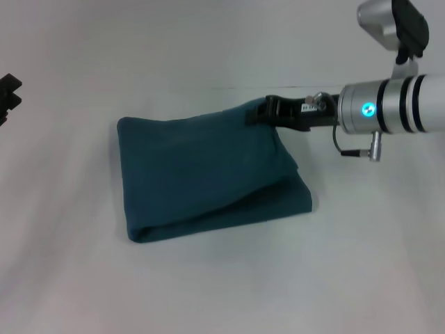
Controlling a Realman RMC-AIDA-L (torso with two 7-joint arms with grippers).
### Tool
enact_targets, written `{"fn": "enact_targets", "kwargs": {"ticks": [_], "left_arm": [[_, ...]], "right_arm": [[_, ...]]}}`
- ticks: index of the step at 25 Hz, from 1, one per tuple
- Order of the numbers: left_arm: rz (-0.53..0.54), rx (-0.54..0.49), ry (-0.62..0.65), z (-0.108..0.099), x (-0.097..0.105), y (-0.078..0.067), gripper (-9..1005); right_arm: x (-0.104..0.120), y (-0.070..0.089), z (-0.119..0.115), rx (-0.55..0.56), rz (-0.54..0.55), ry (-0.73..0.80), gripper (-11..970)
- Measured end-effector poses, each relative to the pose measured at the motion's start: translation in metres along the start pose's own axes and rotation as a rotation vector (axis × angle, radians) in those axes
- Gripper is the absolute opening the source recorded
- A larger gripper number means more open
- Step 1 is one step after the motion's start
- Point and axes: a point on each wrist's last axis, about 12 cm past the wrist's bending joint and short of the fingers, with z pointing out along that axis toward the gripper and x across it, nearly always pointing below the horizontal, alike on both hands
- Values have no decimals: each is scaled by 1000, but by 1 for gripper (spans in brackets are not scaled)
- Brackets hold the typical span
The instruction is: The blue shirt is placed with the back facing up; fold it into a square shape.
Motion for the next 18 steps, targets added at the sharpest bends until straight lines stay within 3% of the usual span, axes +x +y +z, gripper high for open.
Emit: {"fn": "enact_targets", "kwargs": {"ticks": [7,18], "left_arm": [[-1,2,-3,0,0,0,369],[-2,-4,-9,0,-1,0,368]], "right_arm": [[-5,-1,1,50,-46,13,150],[7,-18,3,124,20,41,165]]}}
